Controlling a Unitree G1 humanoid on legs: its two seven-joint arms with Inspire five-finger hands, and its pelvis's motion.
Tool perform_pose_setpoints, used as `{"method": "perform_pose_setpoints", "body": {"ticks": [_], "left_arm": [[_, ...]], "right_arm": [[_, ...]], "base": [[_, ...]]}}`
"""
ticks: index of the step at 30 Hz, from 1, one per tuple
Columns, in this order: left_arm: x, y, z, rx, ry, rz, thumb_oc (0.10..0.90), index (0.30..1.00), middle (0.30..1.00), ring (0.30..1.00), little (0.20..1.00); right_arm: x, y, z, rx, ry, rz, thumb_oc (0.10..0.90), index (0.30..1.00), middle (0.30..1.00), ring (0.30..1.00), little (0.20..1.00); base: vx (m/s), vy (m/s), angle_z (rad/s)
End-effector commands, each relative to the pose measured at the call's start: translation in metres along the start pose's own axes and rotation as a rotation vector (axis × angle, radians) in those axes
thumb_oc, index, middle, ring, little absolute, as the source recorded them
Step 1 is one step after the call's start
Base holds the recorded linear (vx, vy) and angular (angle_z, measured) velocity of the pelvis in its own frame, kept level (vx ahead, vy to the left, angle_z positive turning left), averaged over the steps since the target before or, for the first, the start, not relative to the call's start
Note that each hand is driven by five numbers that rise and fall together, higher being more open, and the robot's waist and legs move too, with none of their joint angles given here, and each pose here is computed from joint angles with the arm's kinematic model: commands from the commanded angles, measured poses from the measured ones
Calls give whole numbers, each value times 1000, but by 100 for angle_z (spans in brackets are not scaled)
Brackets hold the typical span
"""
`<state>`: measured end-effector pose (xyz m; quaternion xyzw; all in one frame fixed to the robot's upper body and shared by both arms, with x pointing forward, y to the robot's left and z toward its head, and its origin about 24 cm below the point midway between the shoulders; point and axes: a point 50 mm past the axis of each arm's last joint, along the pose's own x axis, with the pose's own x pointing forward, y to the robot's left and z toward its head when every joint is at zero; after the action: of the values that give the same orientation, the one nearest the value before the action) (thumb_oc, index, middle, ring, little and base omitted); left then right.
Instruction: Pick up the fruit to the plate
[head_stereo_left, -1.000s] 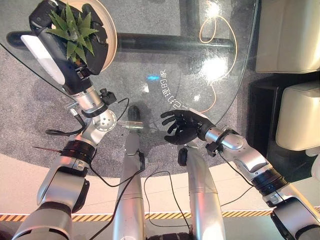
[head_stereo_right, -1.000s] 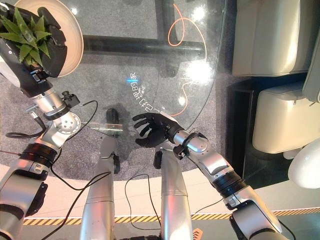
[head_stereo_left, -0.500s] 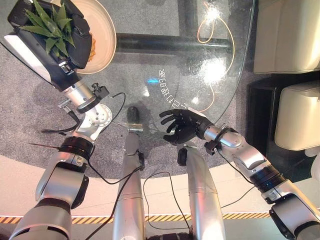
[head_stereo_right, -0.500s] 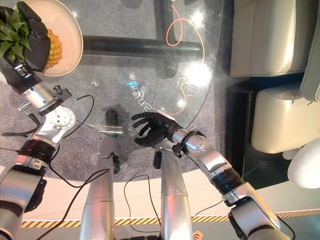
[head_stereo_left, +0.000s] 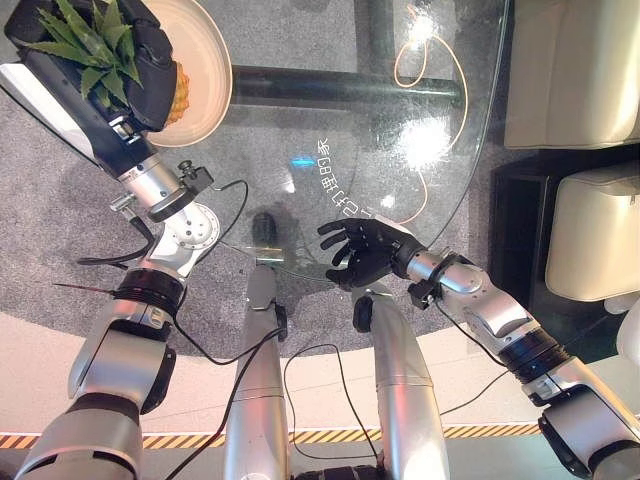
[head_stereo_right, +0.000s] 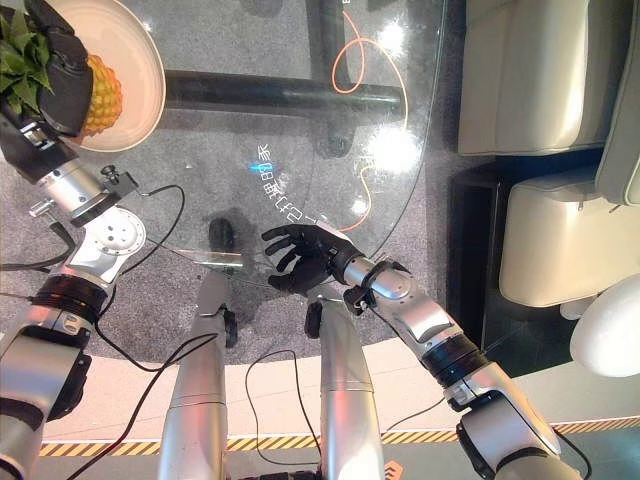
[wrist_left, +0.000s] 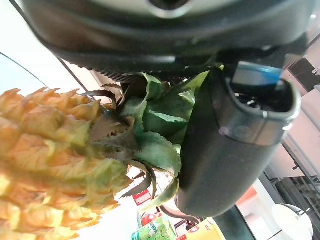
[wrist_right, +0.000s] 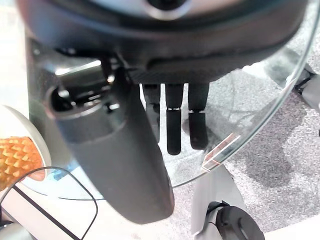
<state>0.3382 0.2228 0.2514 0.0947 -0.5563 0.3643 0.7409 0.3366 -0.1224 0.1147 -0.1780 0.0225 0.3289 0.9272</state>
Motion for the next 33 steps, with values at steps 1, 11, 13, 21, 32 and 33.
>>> {"method": "perform_pose_setpoints", "body": {"ticks": [1, 11, 13, 21, 32, 33], "left_arm": [[27, -5, 19, -59, -122, 17, 800, 900, 900, 900, 900], [26, -1, 15, -44, -102, 2, 800, 900, 900, 900, 900], [26, 0, 15, -43, -102, 1, 800, 900, 900, 900, 900], [26, 7, 16, -117, -67, 38, 800, 900, 900, 900, 900], [16, 12, 23, -232, -80, 79, 800, 900, 900, 900, 900], [16, 13, 24, -227, -87, 65, 800, 900, 900, 900, 900]], "right_arm": [[9, 35, -15, 41, 40, 106, 800, 900, 900, 900, 900], [5, 36, -18, 43, 44, 110, 800, 900, 900, 900, 900], [6, 37, -19, 43, 47, 111, 800, 900, 900, 900, 900], [3, 37, -23, 47, 63, 112, 800, 900, 900, 900, 900], [3, 45, -27, 72, 63, 117, 800, 900, 900, 900, 900], [3, 45, -27, 73, 62, 118, 800, 900, 900, 900, 900]], "base": [[0, 0, 0], [0, 0, 0], [0, 0, 0], [0, 0, 0], [3, -28, 0], [0, 0, 0]]}}
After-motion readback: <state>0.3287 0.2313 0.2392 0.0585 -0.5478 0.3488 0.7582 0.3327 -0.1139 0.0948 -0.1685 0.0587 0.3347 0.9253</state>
